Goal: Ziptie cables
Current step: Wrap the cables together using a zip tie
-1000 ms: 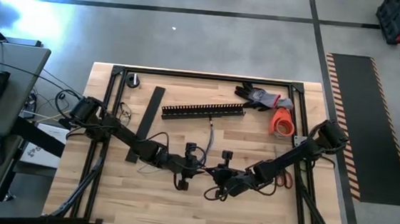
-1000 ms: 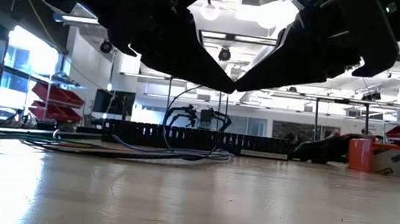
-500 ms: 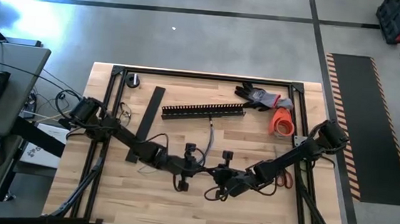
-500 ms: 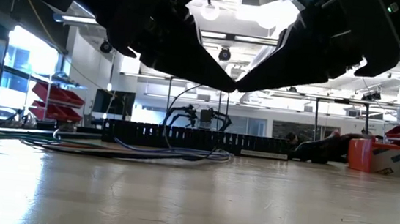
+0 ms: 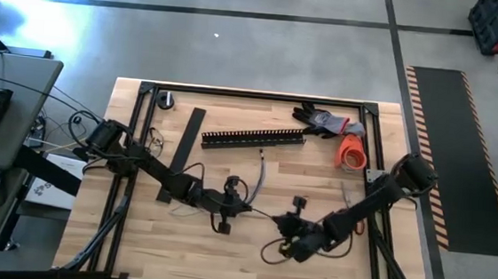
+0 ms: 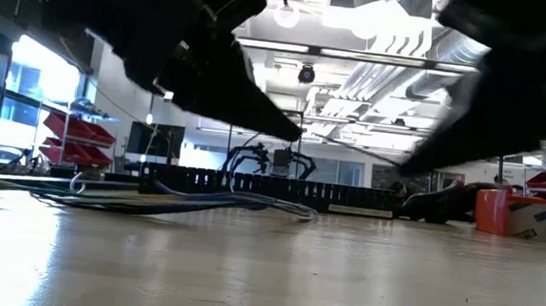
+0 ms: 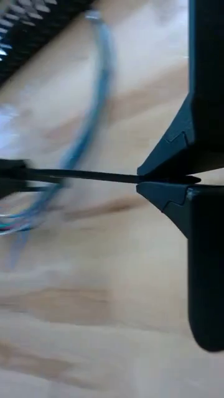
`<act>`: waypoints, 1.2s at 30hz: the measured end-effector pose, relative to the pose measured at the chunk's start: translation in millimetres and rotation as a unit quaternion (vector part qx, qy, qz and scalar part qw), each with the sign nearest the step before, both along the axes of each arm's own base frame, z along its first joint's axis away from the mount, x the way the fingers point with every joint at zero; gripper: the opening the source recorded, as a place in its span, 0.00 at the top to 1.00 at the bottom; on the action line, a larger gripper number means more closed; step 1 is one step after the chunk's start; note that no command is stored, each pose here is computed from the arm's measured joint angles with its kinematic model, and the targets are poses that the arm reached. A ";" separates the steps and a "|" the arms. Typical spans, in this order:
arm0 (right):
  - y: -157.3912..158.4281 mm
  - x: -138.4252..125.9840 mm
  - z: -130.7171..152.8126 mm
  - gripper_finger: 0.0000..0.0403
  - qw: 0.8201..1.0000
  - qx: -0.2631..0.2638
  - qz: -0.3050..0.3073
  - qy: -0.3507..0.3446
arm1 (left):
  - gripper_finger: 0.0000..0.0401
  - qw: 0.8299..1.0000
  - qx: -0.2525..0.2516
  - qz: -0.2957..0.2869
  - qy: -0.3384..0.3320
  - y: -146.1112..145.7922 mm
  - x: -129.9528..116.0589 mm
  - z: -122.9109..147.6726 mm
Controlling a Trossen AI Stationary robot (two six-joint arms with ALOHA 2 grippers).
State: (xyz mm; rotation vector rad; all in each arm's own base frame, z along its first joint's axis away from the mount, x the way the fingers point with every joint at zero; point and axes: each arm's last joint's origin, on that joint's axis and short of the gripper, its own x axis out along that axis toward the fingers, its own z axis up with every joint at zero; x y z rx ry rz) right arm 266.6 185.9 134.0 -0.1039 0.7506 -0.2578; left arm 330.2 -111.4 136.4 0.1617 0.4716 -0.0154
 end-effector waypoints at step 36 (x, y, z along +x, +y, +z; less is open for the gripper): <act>-42.2 48.8 1.3 0.66 0.991 0.001 0.093 -0.093 | 1.00 0.999 -0.039 -0.025 0.006 14.2 -3.8 -8.1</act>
